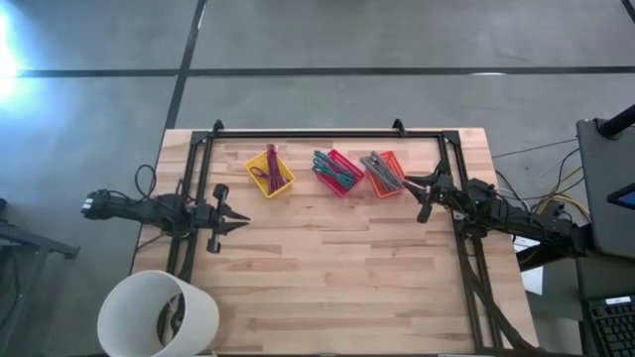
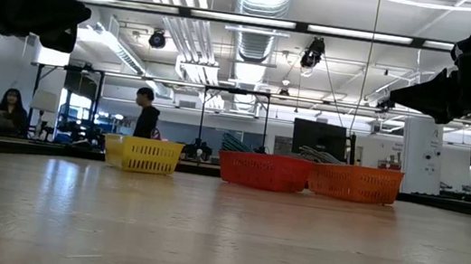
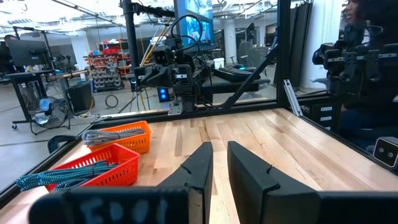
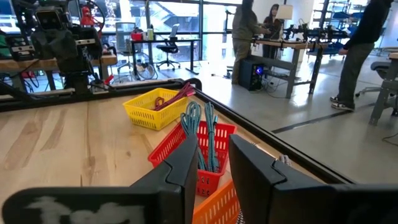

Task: Pick & Place USB Port
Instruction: Return to Home Position

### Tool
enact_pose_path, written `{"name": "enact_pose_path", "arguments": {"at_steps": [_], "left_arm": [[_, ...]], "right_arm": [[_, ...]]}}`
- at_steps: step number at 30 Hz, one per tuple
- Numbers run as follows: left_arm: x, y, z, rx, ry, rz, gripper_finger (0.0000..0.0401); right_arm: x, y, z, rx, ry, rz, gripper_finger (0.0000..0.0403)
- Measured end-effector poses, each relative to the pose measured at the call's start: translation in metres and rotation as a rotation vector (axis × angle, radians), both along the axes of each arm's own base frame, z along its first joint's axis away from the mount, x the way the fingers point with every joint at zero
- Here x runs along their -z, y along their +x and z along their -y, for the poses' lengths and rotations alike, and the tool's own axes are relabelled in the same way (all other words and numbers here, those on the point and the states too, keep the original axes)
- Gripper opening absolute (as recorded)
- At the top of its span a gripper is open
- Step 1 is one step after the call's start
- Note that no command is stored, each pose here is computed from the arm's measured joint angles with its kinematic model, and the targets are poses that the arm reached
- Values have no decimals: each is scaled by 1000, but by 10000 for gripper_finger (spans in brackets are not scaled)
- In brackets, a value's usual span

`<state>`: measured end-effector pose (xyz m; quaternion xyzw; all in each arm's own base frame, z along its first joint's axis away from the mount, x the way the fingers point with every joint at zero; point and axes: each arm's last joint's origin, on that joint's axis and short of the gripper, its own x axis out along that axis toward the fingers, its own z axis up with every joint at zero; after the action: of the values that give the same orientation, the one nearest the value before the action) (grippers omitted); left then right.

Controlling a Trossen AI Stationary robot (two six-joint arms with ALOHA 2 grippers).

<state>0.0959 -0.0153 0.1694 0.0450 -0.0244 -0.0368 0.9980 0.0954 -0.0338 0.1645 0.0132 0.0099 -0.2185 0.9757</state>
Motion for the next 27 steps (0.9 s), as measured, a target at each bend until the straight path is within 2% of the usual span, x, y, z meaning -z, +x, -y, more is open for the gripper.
{"name": "enact_pose_path", "arguments": {"at_steps": [12, 27], "left_arm": [[0, 0, 0, 0, 0, 0, 55], [0, 0, 0, 0, 0, 0, 55]], "right_arm": [[0, 0, 0, 0, -1, -1, 68], [0, 0, 0, 0, 0, 0, 88]]}}
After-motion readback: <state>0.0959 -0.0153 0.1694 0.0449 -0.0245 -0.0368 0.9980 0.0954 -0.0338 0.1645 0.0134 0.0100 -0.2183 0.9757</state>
